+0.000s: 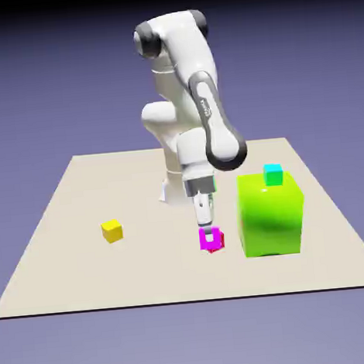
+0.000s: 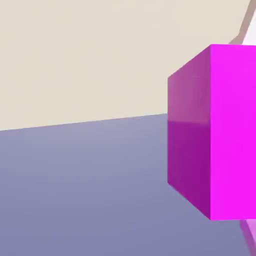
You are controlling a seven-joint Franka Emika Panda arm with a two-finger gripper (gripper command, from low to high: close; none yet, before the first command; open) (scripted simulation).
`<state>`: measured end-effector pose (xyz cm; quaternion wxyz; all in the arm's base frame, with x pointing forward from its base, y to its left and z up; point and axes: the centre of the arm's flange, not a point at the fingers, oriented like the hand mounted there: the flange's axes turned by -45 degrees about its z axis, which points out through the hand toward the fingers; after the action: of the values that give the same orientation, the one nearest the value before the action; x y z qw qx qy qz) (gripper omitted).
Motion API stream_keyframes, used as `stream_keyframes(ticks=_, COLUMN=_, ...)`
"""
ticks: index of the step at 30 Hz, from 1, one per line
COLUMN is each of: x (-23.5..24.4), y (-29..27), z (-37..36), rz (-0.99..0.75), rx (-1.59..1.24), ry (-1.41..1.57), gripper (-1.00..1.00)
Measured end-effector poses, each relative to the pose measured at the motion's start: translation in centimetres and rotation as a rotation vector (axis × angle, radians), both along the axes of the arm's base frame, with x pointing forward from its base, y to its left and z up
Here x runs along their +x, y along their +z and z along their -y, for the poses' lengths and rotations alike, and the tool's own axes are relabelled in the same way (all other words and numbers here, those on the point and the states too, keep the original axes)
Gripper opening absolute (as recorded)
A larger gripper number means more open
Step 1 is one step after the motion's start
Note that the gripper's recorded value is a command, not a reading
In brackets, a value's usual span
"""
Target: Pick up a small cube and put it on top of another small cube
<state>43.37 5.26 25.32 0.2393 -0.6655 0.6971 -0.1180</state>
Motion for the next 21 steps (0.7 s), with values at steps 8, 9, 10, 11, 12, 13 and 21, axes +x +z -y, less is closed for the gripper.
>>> stream_keyframes(ticks=8, x=-1.3, y=1.7, z=-1.2, rz=-0.029, rx=0.062, ry=0.109, gripper=-1.00)
stream_keyframes(ticks=9, x=-1.6, y=1.8, z=-1.3, rz=-0.042, rx=0.067, ry=0.122, gripper=-1.00)
stream_keyframes(ticks=10, x=-1.9, y=1.9, z=-1.5, rz=-0.057, rx=0.070, ry=0.133, gripper=-1.00)
stream_keyframes(ticks=11, x=-2.3, y=2.0, z=-1.7, rz=-0.074, rx=0.072, ry=0.143, gripper=-1.00)
stream_keyframes(ticks=12, x=-2.7, y=2.0, z=-1.8, rz=-0.093, rx=0.073, ry=0.153, gripper=-1.00)
stream_keyframes(ticks=13, x=-3.1, y=2.0, z=-1.9, rz=-0.113, rx=0.072, ry=0.161, gripper=-1.00)
stream_keyframes(ticks=21, x=-7.5, y=1.4, z=-2.4, rz=-0.319, rx=0.014, ry=0.187, gripper=-1.00)
